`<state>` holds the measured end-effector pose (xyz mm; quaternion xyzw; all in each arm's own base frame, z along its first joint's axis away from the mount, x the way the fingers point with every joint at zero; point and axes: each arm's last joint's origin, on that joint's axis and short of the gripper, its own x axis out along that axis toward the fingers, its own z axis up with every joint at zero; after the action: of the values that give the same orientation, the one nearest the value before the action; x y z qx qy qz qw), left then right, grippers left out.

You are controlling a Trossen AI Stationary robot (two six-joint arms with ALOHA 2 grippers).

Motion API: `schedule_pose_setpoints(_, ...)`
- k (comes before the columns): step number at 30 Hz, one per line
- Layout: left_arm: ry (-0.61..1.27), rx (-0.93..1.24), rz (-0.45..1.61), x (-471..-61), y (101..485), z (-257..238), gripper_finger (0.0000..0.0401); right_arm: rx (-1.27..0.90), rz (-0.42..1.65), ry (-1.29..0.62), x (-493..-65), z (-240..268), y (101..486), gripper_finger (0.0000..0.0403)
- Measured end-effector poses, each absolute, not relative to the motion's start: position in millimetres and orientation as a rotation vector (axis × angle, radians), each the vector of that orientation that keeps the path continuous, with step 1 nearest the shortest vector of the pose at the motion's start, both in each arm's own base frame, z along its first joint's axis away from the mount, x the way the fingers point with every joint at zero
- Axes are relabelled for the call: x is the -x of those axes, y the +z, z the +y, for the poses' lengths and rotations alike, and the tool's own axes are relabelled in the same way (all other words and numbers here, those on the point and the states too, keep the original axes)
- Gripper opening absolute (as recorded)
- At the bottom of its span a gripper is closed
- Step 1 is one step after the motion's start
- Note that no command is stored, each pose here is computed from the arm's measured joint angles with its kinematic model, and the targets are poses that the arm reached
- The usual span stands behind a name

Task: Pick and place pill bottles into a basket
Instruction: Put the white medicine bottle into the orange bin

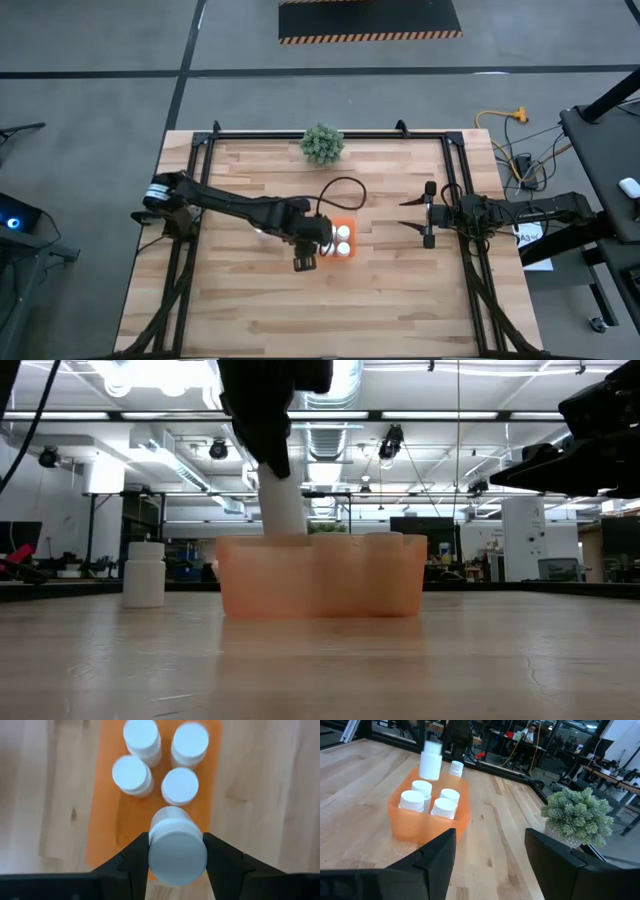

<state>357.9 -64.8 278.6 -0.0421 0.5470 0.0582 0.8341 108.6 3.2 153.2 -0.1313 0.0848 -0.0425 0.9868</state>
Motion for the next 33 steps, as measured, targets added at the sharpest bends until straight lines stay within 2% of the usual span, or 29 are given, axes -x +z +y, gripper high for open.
schedule_pose_setpoints(11, 0.128, 0.073, 1.268, -375, 239, -69, 0.0142, 0.264, 0.170, -0.086, -109, 3, 153, 0.0226)
schedule_pose_setpoints(24, 0.127, 0.073, 1.282, -380, 229, -70, 0.0142, 0.264, 0.170, -0.086, -109, 3, 153, 0.0226)
schedule_pose_setpoints(26, 0.127, 0.073, 1.282, -380, 229, -70, 0.0152, 0.264, 0.170, -0.085, -109, 3, 153, 0.0226)
schedule_pose_setpoints(30, 0.126, 0.075, 1.275, -381, 230, -70, 0.0199, 0.264, 0.170, -0.086, -109, 3, 153, 0.0226)
schedule_pose_setpoints(33, 0.125, 0.077, 1.268, -382, 230, -70, 0.0216, 0.264, 0.170, -0.085, -109, 3, 153, 0.0226)
